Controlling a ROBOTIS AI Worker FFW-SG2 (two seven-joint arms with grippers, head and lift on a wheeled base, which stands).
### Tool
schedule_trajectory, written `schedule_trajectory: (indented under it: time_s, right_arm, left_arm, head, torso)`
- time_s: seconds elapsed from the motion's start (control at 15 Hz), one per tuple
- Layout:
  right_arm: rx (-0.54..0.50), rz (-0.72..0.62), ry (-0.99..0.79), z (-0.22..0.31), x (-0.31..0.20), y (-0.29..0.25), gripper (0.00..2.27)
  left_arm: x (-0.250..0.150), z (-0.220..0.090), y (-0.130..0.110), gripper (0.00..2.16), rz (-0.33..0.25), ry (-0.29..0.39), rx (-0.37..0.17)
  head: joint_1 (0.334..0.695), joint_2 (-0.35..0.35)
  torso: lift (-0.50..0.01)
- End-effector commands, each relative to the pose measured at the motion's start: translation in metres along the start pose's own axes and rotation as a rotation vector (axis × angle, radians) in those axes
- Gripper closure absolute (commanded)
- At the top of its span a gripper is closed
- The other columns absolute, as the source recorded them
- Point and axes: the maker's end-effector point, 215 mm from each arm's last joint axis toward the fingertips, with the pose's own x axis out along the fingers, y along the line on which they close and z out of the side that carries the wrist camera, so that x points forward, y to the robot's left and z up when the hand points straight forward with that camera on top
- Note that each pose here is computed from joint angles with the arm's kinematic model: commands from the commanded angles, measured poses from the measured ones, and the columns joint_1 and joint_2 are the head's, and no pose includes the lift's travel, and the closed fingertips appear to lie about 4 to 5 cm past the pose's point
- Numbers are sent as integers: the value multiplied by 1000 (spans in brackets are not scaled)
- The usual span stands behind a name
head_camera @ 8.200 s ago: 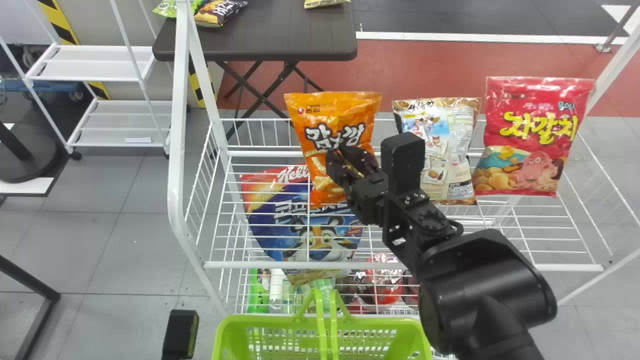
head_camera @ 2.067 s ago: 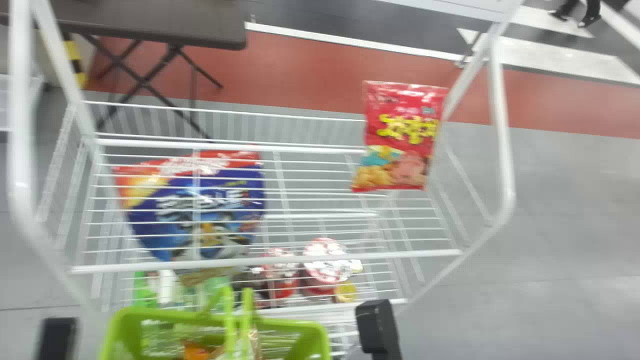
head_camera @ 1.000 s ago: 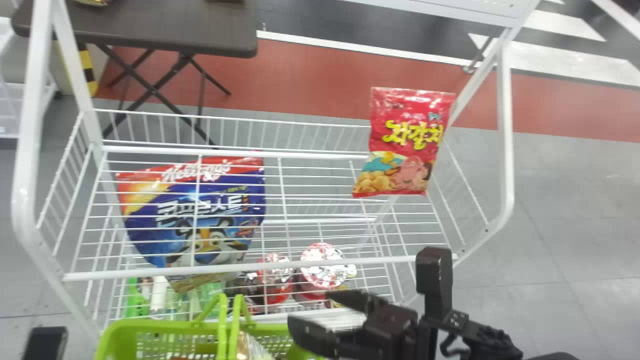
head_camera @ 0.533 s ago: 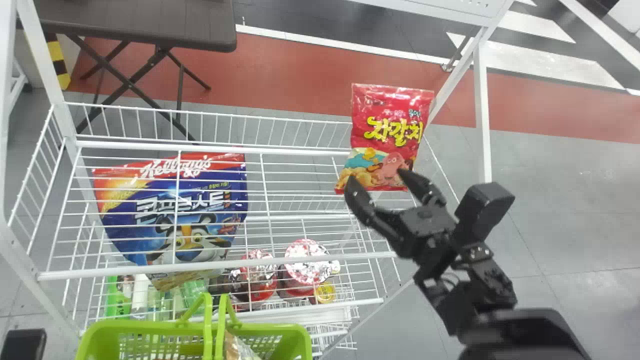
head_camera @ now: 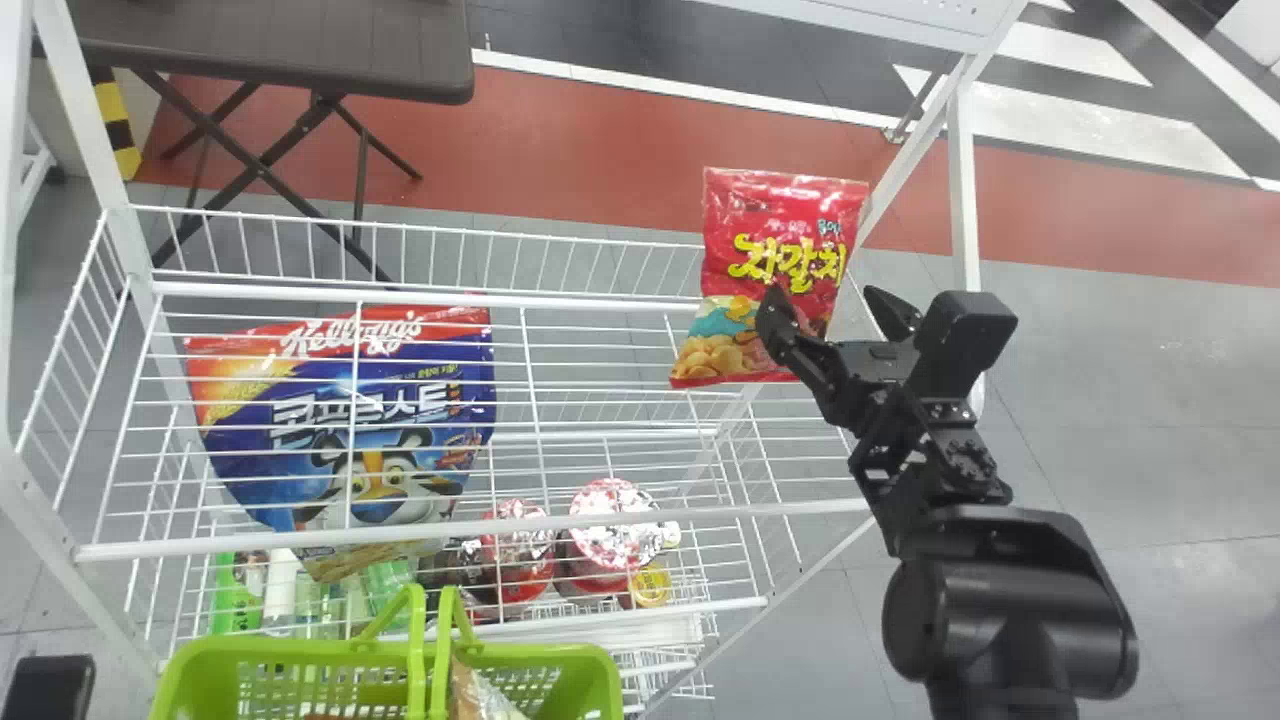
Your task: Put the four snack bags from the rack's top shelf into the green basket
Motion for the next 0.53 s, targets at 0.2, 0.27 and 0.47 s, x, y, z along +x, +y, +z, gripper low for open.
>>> schedule_trajectory:
  time_s: [0.2,0.27,0.47]
  right_arm:
    - [36,53,93,-20,31,6,367]
    - [32,54,104,-22,33,7,907]
    - [57,84,141,-34,28,13,2115]
  left_arm:
    - [0,2,1,2145,0,-4,-1]
    - [-1,2,1,2145,1,-4,-4]
    - [-1,2,2,2145,5,-5,-3]
  head:
    - [695,-350]
    - [695,-350]
    - [695,-350]
  torso:
    - [0]
    - [0]
    - [0]
